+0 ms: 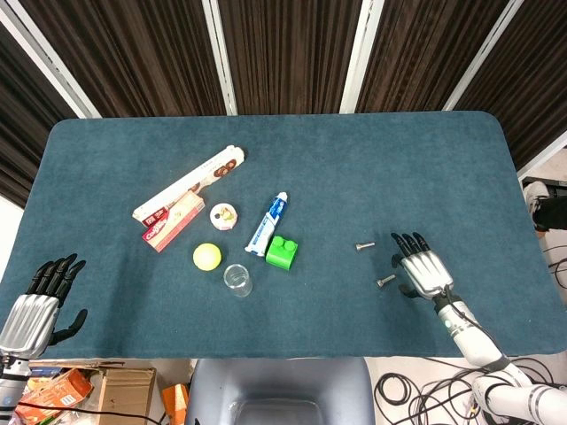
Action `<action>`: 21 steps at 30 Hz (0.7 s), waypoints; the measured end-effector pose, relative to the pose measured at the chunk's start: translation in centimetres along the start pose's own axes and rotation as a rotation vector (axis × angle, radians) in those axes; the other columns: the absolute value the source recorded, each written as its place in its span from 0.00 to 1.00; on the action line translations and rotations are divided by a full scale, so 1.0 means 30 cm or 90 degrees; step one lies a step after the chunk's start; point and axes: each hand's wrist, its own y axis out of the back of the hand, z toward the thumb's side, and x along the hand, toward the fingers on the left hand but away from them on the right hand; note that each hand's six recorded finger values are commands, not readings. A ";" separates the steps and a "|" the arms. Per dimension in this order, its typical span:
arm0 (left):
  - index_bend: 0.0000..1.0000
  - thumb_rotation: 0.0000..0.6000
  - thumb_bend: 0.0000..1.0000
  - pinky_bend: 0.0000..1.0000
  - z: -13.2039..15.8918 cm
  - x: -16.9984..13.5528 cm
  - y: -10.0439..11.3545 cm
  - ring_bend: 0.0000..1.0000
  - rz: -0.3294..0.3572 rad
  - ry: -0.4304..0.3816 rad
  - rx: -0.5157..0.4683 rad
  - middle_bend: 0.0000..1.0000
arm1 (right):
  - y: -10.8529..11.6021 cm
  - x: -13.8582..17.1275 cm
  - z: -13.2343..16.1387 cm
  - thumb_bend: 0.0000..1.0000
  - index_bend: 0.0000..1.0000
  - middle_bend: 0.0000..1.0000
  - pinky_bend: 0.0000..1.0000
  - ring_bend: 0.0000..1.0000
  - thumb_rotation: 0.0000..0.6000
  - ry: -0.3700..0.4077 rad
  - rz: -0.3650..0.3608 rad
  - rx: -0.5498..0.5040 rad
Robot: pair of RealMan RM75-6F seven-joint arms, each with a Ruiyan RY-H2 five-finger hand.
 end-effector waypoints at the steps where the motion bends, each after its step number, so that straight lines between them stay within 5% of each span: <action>1: 0.00 1.00 0.38 0.08 0.000 0.001 -0.001 0.00 -0.001 0.000 0.000 0.00 | -0.001 0.000 0.002 0.18 0.46 0.00 0.00 0.00 1.00 0.002 0.001 0.000; 14: 0.00 1.00 0.38 0.08 0.004 0.010 -0.002 0.00 -0.002 -0.002 0.000 0.00 | -0.019 -0.047 0.004 0.19 0.52 0.00 0.00 0.00 1.00 0.003 0.014 -0.014; 21: 0.00 1.00 0.38 0.08 0.010 0.005 -0.004 0.00 -0.010 -0.013 -0.013 0.00 | -0.030 -0.057 0.010 0.28 0.52 0.00 0.00 0.00 1.00 0.008 0.025 -0.023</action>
